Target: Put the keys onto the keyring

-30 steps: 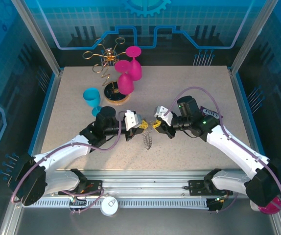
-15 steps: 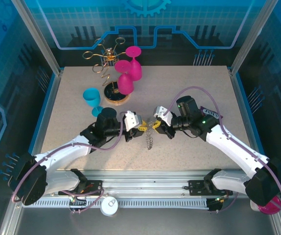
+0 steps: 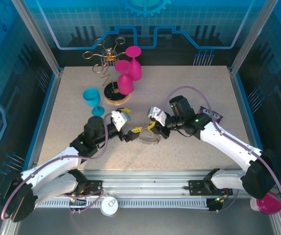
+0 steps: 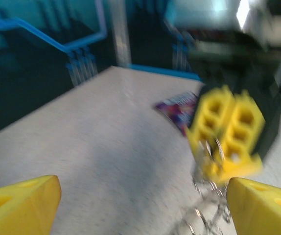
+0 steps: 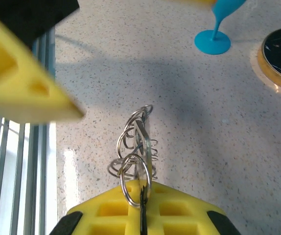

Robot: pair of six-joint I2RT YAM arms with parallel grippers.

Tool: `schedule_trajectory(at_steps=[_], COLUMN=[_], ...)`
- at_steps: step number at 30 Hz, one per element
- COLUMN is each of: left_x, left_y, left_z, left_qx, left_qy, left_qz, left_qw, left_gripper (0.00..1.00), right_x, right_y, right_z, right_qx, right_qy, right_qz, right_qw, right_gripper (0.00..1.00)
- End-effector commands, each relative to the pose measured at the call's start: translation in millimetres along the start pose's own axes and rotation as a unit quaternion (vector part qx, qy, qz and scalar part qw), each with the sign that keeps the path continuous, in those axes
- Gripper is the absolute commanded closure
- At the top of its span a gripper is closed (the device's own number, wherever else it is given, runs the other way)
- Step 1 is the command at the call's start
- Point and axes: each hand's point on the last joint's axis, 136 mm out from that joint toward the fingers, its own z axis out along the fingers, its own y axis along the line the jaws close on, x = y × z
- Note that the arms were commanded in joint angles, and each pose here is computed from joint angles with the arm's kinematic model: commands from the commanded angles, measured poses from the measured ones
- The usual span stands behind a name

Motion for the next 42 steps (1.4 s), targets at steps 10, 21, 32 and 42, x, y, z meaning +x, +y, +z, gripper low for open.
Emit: schedule_trajectory(at_steps=[10, 21, 32, 42], left_x=[-54, -24, 0, 22], left_y=[112, 121, 116, 115], left_z=[-85, -113, -131, -151], left_qx=[-0.347, -0.407, -0.426, -0.458], left_qy=[-0.089, -0.009, 0.053, 0.083], left_qz=[-0.111, -0.183, -0.235, -0.249], left_qw=[0.927, 0.895, 0.872, 0.849], left_gripper=[0.1, 0.1, 0.1, 0.1], right_x=[-86, -3, 89, 172], right_y=[27, -33, -74, -74], right_z=[79, 98, 31, -14], right_qx=[-0.022, 0.069, 0.134, 0.179], right_qy=[-0.116, -0.018, 0.133, 0.276], right_qz=[0.044, 0.103, 0.126, 0.037], right_qw=[0.992, 0.992, 0.974, 0.944], right_gripper=[1.0, 1.0, 1.0, 1.0])
